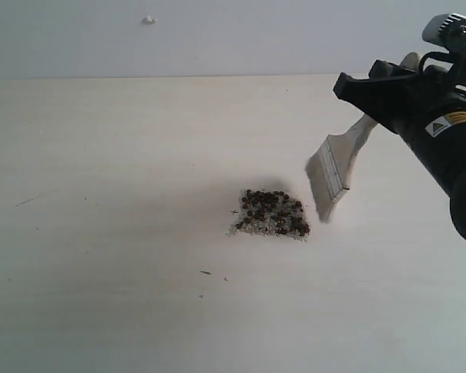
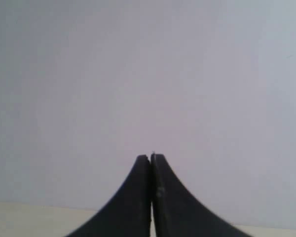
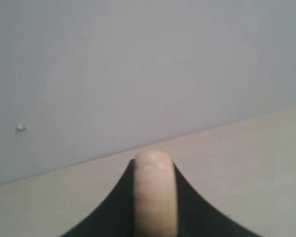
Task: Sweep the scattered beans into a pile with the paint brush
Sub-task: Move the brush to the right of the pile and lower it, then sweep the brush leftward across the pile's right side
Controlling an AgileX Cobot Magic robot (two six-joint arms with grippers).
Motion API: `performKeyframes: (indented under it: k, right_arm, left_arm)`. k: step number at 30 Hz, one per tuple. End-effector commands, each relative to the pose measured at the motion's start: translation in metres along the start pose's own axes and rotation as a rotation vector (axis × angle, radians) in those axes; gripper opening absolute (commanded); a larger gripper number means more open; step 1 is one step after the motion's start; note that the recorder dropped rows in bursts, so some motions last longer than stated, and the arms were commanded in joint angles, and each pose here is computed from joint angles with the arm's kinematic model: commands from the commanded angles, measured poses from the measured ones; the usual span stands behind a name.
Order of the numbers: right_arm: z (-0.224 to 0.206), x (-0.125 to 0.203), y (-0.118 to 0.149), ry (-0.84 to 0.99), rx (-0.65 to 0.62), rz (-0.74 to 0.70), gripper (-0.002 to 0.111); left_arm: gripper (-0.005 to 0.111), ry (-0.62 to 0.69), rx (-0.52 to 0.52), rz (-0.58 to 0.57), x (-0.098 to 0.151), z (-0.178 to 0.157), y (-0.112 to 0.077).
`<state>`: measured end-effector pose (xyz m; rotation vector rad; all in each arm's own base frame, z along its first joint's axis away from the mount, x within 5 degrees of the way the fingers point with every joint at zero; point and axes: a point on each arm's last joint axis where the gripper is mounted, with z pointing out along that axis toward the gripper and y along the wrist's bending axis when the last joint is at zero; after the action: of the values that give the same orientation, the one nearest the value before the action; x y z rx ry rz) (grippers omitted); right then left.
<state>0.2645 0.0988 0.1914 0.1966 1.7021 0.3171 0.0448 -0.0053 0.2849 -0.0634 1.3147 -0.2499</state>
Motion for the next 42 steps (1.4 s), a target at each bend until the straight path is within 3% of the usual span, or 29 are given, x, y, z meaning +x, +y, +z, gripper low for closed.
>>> performKeyframes:
  k: [1, 8, 11, 16, 26, 33, 42]
  right_arm:
    - [-0.008, -0.016, 0.009, -0.027, -0.073, -0.051, 0.0]
    - [-0.009, -0.034, -0.001, 0.111, -0.09, -0.09, 0.0]
    - [-0.012, -0.032, 0.0, 0.117, -0.097, 0.013, 0.0]
    - [-0.02, -0.015, 0.016, 0.014, -0.224, 0.22, 0.0]
    - [-0.006, 0.041, 0.047, 0.071, -0.327, 0.275, 0.0]
    - [0.007, 0.07, 0.049, 0.14, -0.303, 0.213, 0.0]
    - [0.01, 0.068, 0.041, 0.094, -0.208, 0.11, 0.0]
  left_arm:
    - [0.0, 0.003, 0.001, -0.005, 0.001, 0.0, 0.0]
    - [0.0, 0.003, 0.001, -0.005, 0.001, 0.0, 0.0]
    - [0.0, 0.003, 0.001, -0.005, 0.001, 0.0, 0.0]
    - [0.0, 0.003, 0.001, -0.005, 0.001, 0.0, 0.0]
    - [0.0, 0.003, 0.001, -0.005, 0.001, 0.0, 0.0]
    - [0.0, 0.003, 0.001, -0.005, 0.001, 0.0, 0.0]
    - [0.0, 0.003, 0.001, -0.005, 0.001, 0.0, 0.0]
